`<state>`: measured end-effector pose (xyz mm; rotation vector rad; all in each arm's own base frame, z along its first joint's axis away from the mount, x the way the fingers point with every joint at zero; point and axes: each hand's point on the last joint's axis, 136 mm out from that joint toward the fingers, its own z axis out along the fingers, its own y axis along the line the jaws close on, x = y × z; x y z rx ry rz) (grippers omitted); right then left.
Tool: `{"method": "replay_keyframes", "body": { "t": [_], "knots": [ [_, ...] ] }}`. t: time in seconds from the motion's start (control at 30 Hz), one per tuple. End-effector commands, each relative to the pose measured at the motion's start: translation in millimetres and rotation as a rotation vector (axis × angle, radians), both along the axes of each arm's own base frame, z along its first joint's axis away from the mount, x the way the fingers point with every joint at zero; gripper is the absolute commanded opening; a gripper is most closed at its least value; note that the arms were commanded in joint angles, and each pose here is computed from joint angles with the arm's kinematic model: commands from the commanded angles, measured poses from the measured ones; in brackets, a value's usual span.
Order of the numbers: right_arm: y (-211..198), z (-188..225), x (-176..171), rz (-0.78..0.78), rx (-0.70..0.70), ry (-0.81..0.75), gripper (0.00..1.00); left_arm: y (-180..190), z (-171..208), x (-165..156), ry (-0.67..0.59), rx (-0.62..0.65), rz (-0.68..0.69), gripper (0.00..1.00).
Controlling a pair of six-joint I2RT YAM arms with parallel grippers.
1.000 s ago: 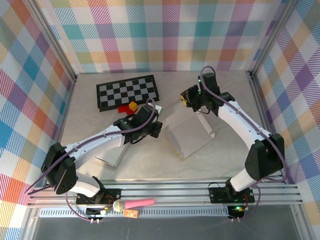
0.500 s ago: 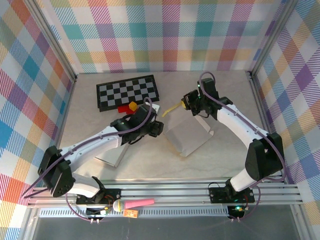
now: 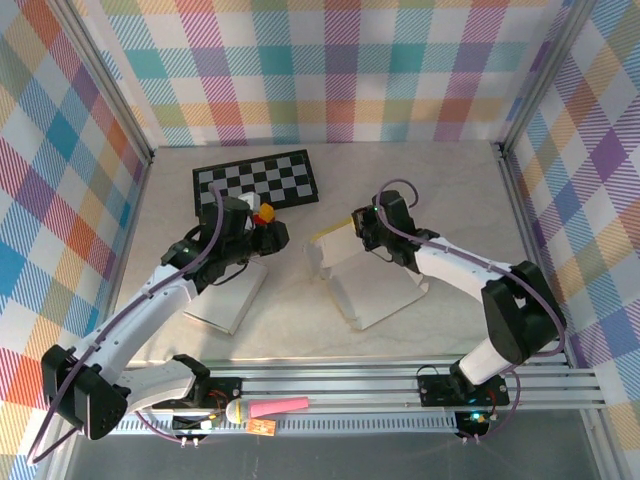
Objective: Fold the paper box
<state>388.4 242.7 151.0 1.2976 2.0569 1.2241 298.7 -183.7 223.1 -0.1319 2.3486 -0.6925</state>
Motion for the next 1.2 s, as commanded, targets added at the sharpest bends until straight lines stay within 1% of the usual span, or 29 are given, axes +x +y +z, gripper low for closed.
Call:
{"method": "replay_keyframes", "body": {
  "t": [0.0,0.1,0.17,0.27,0.33,0.4,0.5,0.57,0.67,0.8,0.97,1.17],
  "knots": [
    [0,-5,12,-0.039,0.06,-0.065,0.0,-12,-18,-9,0.117,-0.082,-0.031,0.5],
    [5,-8,7,0.007,0.073,-0.087,0.0,-19,-25,-4,0.141,-0.101,-0.039,0.47],
    [5,-9,3,0.023,0.067,-0.093,0.0,-26,-23,4,0.144,-0.127,-0.035,0.47],
    [0,-10,-1,0.016,0.066,-0.105,0.0,-36,-15,15,0.154,-0.149,-0.004,0.47],
    [-1,-7,0,0.01,0.076,-0.126,0.0,-40,-18,19,0.192,-0.16,0.037,0.48],
    [0,-4,0,0.013,0.089,-0.134,0.0,-49,-24,23,0.238,-0.189,0.068,0.48],
    [4,1,0,0.031,0.09,-0.134,0.0,-61,-22,31,0.24,-0.201,0.107,0.46],
    [4,3,0,0.032,0.092,-0.129,0.0,-73,-19,38,0.236,-0.216,0.108,0.46],
    [3,7,-1,0.027,0.097,-0.126,0.0,-84,-28,40,0.273,-0.166,0.115,0.49],
    [3,10,-1,0.028,0.098,-0.12,0.0,-99,-35,46,0.288,-0.173,0.115,0.49],
    [3,13,-1,0.021,0.101,-0.124,0.0,-100,-49,44,0.331,-0.134,0.135,0.49],
    [4,16,1,0.021,0.108,-0.125,0.0,-110,-58,46,0.356,-0.175,0.13,0.49]
  ]
}}
